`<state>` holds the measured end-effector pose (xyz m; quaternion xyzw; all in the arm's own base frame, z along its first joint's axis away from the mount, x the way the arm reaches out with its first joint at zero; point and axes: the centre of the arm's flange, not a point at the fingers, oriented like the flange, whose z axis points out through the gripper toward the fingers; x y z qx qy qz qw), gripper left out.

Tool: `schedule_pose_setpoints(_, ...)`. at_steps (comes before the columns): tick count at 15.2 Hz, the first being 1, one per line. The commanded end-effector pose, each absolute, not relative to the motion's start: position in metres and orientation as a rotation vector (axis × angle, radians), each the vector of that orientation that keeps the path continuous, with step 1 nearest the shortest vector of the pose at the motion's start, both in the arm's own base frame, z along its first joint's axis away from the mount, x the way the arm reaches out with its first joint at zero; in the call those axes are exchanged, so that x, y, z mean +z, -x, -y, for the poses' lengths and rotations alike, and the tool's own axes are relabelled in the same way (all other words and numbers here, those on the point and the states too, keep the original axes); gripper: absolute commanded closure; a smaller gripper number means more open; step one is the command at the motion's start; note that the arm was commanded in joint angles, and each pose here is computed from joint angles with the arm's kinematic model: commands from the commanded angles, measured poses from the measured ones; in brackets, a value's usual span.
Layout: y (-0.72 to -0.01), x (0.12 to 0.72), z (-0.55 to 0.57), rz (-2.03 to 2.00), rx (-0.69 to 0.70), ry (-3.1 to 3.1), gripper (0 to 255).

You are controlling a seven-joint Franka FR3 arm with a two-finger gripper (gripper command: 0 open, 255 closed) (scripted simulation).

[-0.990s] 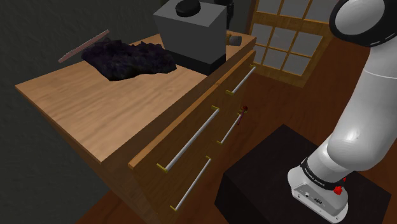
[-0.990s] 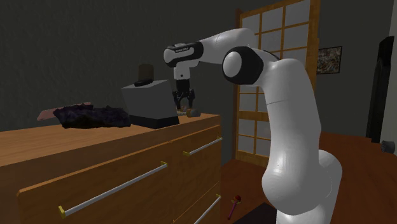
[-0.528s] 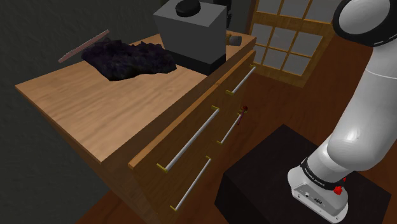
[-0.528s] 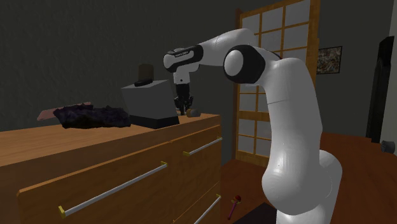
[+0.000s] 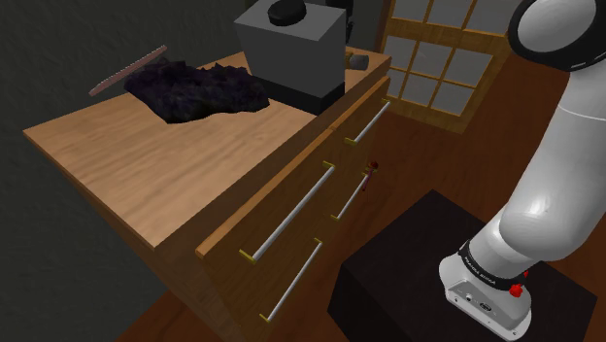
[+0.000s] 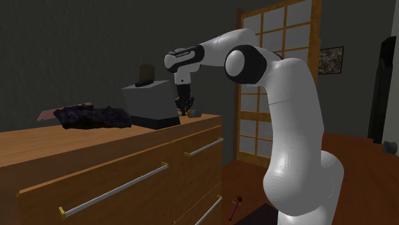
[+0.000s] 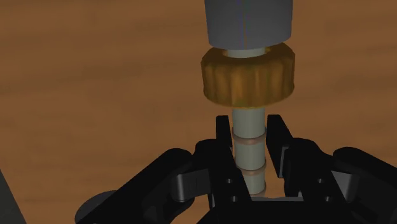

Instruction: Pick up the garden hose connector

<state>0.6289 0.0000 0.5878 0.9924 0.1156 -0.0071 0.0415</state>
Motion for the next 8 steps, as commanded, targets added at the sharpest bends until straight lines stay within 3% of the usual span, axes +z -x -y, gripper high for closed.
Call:
schedule_pose_setpoints(1,-0.629,0.593,0.001,-0.353,-0.023,-3.038,255)
schedule_pose_setpoints(8,-0.629,0.63,0.001,-0.353,-0.023,-3.038,255)
